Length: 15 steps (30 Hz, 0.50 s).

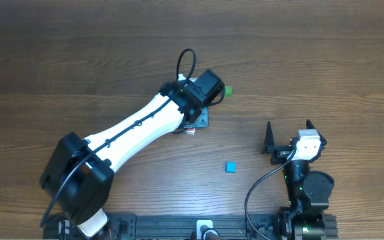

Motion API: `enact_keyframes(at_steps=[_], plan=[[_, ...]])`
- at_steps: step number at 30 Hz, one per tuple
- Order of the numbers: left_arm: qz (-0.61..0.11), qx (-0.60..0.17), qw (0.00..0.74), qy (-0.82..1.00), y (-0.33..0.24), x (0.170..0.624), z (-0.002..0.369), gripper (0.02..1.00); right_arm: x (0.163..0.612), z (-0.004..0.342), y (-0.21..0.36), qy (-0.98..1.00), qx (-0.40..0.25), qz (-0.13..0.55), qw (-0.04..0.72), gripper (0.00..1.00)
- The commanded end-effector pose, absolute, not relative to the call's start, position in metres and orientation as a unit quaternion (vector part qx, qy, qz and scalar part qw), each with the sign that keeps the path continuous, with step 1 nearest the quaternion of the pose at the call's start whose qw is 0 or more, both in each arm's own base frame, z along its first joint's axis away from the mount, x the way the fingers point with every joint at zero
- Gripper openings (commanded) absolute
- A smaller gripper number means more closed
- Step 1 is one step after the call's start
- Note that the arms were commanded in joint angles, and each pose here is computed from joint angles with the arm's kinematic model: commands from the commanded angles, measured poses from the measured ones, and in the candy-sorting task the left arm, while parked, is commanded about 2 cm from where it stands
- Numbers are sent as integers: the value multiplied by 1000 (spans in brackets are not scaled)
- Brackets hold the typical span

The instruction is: Stack Cubes

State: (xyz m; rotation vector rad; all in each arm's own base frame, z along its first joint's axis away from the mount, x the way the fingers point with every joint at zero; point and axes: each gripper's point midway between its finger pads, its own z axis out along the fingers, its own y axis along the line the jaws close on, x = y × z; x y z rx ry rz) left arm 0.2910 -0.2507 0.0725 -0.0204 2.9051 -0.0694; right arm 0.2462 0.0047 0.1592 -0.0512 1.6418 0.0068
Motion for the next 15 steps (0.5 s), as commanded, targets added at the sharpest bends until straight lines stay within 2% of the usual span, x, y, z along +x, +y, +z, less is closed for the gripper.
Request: enact_keyframes(at_steps=[1, 15], plan=[[-20, 0, 109, 994, -255, 291, 65, 42, 246, 158, 6, 731, -27, 5, 682, 991], [-12, 5, 98, 995, -255, 287, 58, 45, 246, 158, 6, 731, -27, 5, 682, 991]])
